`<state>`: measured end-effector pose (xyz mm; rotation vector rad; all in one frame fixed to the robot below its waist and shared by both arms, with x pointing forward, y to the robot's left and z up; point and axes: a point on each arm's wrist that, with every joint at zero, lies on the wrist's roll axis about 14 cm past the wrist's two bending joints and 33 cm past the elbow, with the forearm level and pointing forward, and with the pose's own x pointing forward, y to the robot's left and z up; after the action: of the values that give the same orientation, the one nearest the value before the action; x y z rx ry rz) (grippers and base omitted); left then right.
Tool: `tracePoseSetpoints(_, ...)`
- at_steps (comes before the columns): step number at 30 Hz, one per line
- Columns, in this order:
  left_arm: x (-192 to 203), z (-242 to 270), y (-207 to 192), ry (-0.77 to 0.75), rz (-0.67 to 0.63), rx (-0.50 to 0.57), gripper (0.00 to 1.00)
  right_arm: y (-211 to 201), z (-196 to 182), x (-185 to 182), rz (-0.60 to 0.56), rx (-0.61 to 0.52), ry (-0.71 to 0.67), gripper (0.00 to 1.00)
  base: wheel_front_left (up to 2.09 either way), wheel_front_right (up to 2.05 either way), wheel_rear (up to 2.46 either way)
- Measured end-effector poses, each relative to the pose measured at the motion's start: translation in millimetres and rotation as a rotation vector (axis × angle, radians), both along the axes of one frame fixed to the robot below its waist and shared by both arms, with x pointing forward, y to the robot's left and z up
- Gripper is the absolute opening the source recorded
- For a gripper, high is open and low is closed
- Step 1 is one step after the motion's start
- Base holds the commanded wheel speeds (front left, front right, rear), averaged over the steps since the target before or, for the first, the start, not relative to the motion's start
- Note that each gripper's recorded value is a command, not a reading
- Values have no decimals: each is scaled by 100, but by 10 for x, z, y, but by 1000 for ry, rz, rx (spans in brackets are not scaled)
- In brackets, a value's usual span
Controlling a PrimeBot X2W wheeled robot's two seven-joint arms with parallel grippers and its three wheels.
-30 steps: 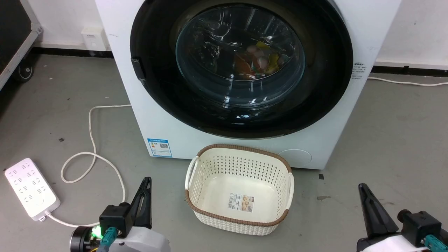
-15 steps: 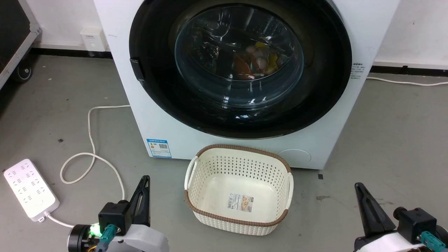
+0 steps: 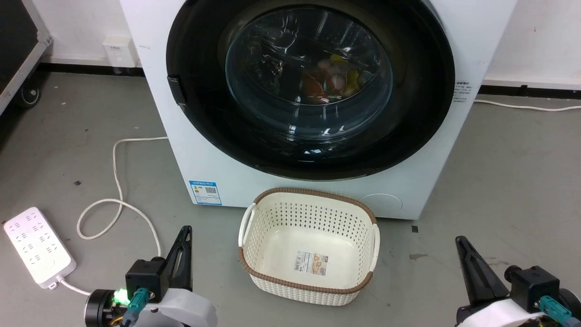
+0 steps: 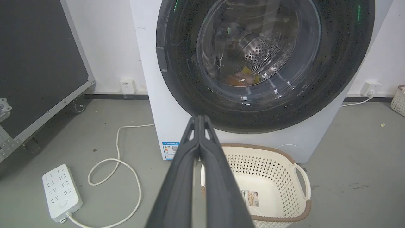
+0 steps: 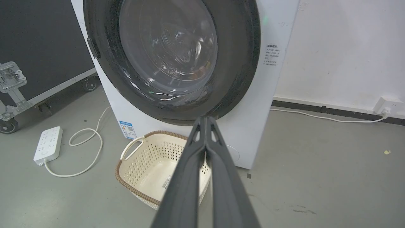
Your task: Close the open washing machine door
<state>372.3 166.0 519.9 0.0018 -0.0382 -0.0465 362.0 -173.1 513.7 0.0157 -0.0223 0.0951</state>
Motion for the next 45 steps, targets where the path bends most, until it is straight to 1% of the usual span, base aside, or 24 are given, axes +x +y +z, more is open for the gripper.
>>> tracePoseSetpoints(45,30,100,74,18,29,32,0,93,59,55,28,-54,32,0,0,0,0)
